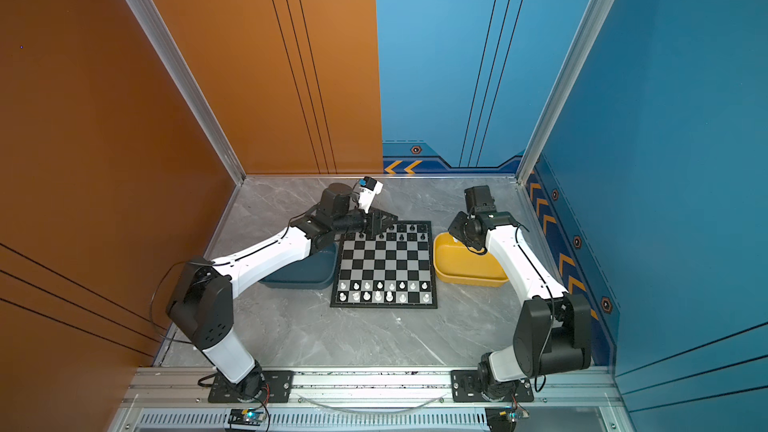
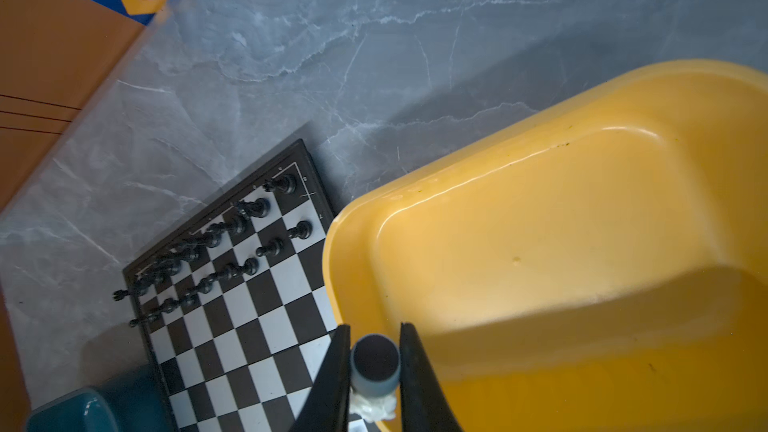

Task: Set up the chess pieces on the board
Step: 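Raise the white knight with the right gripper while the left gripper reaches toward it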

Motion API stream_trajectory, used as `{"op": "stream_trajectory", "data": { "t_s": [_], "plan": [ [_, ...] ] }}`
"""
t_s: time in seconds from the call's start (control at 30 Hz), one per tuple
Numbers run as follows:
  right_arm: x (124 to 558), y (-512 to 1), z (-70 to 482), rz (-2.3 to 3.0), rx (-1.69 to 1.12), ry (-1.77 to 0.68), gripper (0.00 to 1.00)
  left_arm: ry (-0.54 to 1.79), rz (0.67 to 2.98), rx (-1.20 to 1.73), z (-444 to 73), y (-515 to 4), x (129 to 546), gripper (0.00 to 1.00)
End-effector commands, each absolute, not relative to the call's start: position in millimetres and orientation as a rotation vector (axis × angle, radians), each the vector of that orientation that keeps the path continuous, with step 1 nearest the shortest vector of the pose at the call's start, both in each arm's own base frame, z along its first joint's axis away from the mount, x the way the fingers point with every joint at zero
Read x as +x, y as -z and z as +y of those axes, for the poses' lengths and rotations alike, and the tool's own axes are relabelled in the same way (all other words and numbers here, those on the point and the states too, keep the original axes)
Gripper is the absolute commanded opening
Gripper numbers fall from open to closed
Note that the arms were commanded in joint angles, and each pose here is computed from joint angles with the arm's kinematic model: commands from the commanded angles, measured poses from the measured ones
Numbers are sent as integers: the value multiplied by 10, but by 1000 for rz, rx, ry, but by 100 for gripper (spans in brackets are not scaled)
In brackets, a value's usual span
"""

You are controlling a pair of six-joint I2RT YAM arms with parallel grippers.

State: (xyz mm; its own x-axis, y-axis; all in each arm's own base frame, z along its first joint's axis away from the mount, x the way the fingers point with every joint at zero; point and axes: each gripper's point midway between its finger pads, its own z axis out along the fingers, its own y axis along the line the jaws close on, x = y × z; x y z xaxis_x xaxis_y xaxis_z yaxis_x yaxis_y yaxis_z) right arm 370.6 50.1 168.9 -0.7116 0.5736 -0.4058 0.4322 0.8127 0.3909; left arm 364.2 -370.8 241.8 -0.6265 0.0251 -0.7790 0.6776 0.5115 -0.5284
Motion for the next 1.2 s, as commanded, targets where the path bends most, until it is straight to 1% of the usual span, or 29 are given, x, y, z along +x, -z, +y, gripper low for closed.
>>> {"op": "stream_trajectory", "data": {
  "t_s": [0.0,0.13,0.27,0.43,0.6,0.97,1.17],
  "plan": [
    [3595,-1806,472,2436,782,-398,0,1254,1802,688,-3975,-2816,3392,34],
    [3540,-1962,458,2372,796,-441,0,1326,1714,733,-4162,-2861,3168,36],
    [3522,-2152,474,2303,797,-497,0,1361,1682,733,-4286,-2865,3085,36],
    [3503,-2332,502,2250,792,-551,0,1300,1645,756,-4452,-2852,2997,34],
    [3487,-2491,541,2207,788,-611,0,1251,1622,735,-4580,-2784,3007,32],
    [3453,-2726,663,2167,770,-738,0,1195,1543,682,-4772,-2826,3023,31],
    [3425,-2848,677,2143,763,-767,0,1218,1516,649,-4856,-2831,3050,30]
  ]
}}
